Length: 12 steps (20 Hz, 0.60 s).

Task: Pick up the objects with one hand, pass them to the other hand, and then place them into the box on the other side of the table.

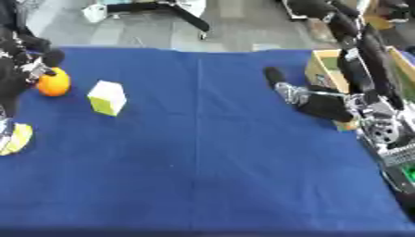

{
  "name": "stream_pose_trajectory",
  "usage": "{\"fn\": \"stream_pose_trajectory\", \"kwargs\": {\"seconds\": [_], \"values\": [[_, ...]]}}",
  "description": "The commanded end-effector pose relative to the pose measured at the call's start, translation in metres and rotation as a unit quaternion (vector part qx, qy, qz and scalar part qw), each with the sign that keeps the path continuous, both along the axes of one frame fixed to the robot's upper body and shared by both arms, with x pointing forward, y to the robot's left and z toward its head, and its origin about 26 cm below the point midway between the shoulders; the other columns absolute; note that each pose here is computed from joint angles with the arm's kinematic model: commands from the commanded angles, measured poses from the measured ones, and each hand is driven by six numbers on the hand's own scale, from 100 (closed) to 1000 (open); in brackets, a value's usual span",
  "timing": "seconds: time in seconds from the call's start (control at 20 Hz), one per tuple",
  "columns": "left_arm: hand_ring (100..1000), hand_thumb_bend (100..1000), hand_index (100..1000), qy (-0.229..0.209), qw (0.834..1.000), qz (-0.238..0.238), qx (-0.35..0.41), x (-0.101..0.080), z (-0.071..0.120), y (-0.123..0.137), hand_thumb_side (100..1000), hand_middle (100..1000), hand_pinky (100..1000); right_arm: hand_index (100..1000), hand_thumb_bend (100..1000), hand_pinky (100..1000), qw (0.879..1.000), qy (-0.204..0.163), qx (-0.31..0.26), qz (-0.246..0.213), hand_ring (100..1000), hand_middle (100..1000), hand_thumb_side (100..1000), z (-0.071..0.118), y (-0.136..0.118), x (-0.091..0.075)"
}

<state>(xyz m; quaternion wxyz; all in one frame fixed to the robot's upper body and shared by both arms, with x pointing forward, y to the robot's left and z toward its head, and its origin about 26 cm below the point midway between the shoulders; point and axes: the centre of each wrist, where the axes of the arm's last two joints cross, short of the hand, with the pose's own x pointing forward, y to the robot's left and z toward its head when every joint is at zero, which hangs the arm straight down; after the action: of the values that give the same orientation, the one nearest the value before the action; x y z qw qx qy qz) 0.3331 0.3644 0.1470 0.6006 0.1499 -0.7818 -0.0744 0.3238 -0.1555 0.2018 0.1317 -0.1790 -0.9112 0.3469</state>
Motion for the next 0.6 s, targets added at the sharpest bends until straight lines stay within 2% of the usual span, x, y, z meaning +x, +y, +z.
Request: {"fn": "stream_pose_trajectory", "kwargs": {"seconds": [0.05, 0.25, 0.4, 0.45, 0.5, 0.55, 0.6], "values": [[538, 978, 661, -0.015, 1.0, 0.005, 0.017, 0.002, 0.013, 0.006, 495, 556, 533, 913, 328, 797, 1.0, -0.01, 0.001, -0.001, 787, 794, 263, 0.007, -0.006, 0.001], [547, 977, 677, -0.007, 0.999, 0.009, 0.046, 0.005, 0.016, 0.012, 483, 568, 542, 911, 316, 799, 1.0, -0.008, 0.0, 0.003, 787, 794, 264, 0.006, -0.006, 0.002], [566, 959, 703, 0.014, 0.99, 0.005, 0.144, 0.012, 0.029, 0.024, 451, 588, 571, 912, 307, 800, 1.0, -0.003, -0.001, 0.008, 788, 794, 266, 0.004, -0.005, 0.002], [580, 894, 715, 0.028, 0.981, 0.004, 0.189, 0.017, 0.035, 0.031, 413, 603, 595, 912, 305, 800, 1.0, -0.001, -0.002, 0.01, 788, 794, 266, 0.003, -0.005, 0.002], [587, 872, 719, 0.046, 0.971, 0.0, 0.236, 0.022, 0.042, 0.037, 399, 611, 605, 912, 303, 800, 1.0, 0.0, -0.003, 0.012, 788, 794, 266, 0.003, -0.005, 0.002], [610, 813, 737, 0.068, 0.957, -0.005, 0.284, 0.028, 0.049, 0.043, 365, 635, 636, 912, 300, 801, 1.0, 0.002, -0.004, 0.014, 788, 794, 265, 0.002, -0.005, 0.002], [621, 791, 746, 0.088, 0.941, -0.01, 0.328, 0.035, 0.057, 0.048, 355, 647, 654, 912, 299, 801, 1.0, 0.003, -0.004, 0.016, 788, 793, 265, 0.002, -0.004, 0.002]]}}
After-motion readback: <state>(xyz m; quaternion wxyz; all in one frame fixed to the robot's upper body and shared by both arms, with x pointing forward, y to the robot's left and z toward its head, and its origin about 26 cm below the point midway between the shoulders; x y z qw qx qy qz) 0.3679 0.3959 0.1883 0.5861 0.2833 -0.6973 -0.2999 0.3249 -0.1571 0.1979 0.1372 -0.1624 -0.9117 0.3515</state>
